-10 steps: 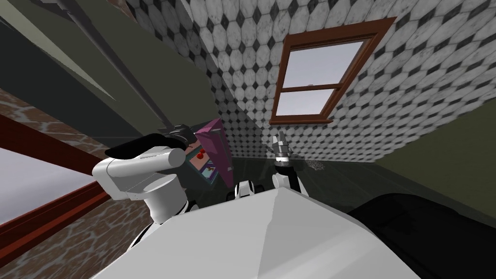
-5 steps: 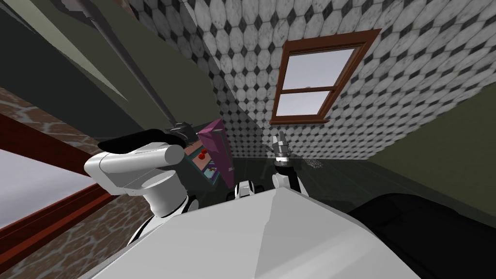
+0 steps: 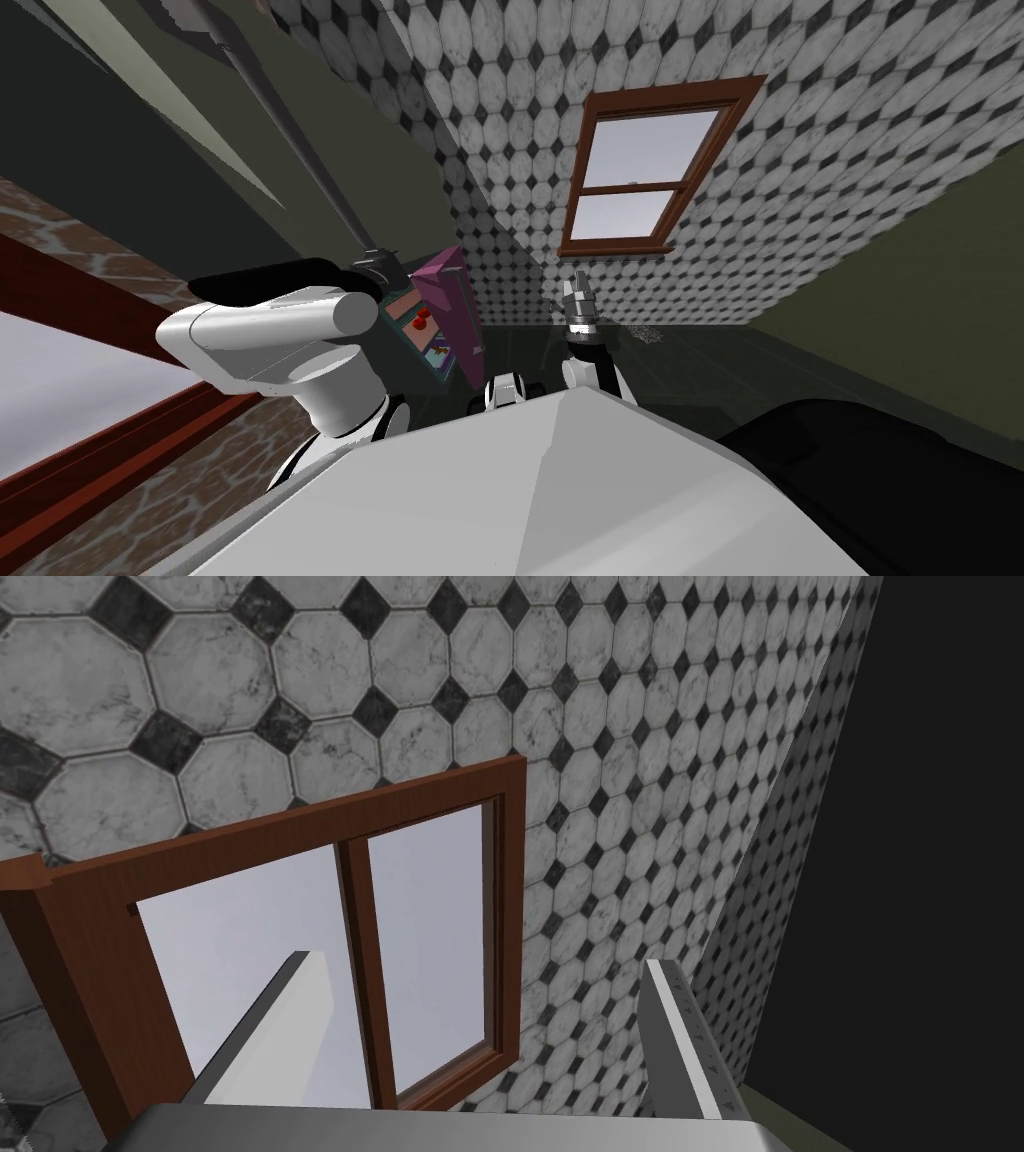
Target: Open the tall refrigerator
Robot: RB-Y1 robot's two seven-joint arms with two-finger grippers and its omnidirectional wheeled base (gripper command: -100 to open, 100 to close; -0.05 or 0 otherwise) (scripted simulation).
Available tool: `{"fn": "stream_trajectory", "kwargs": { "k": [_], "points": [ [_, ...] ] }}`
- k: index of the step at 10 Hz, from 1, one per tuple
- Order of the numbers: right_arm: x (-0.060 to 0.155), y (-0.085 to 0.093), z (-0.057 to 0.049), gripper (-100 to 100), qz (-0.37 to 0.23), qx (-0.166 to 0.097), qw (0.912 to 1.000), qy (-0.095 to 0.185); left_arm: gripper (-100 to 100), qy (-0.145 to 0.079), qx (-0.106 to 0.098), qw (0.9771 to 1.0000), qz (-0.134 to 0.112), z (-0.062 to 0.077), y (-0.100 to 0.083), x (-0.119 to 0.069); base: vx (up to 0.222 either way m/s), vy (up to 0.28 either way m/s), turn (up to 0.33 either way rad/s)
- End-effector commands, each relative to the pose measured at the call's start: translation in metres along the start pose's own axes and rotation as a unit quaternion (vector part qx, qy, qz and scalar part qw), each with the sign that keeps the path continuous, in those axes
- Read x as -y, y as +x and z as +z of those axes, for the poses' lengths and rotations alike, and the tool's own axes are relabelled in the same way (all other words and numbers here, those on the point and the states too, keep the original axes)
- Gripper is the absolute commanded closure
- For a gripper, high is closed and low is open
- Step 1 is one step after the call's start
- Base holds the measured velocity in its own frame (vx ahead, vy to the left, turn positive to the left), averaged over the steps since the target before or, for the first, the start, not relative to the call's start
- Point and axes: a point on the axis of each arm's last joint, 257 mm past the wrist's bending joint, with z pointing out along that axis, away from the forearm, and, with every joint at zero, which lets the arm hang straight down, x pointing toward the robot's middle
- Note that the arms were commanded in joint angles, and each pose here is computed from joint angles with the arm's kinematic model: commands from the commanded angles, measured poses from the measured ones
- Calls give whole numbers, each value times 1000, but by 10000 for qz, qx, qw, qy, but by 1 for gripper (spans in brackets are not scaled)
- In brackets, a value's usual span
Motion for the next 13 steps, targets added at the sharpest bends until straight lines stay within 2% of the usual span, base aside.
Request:
{"fn": "stream_trajectory", "kwargs": {
  "k": [1, 8, 13],
  "points": [
    [0, 0, 0, 0, 0, 0, 10000, 0, -100, -287, -13, 9996, 4, 5, -1, -12, -14, 91, -56],
    [0, 0, 0, 0, 0, 0, 10000, 0, -100, -461, -103, 9989, 44, -2, 8, -2, -15, 87, -42],
    [0, 0, 0, 0, -1, 0, 10000, 0, -100, -558, -185, 9982, 120, -17, 16, 14, -15, 118, -70]
  ]
}}
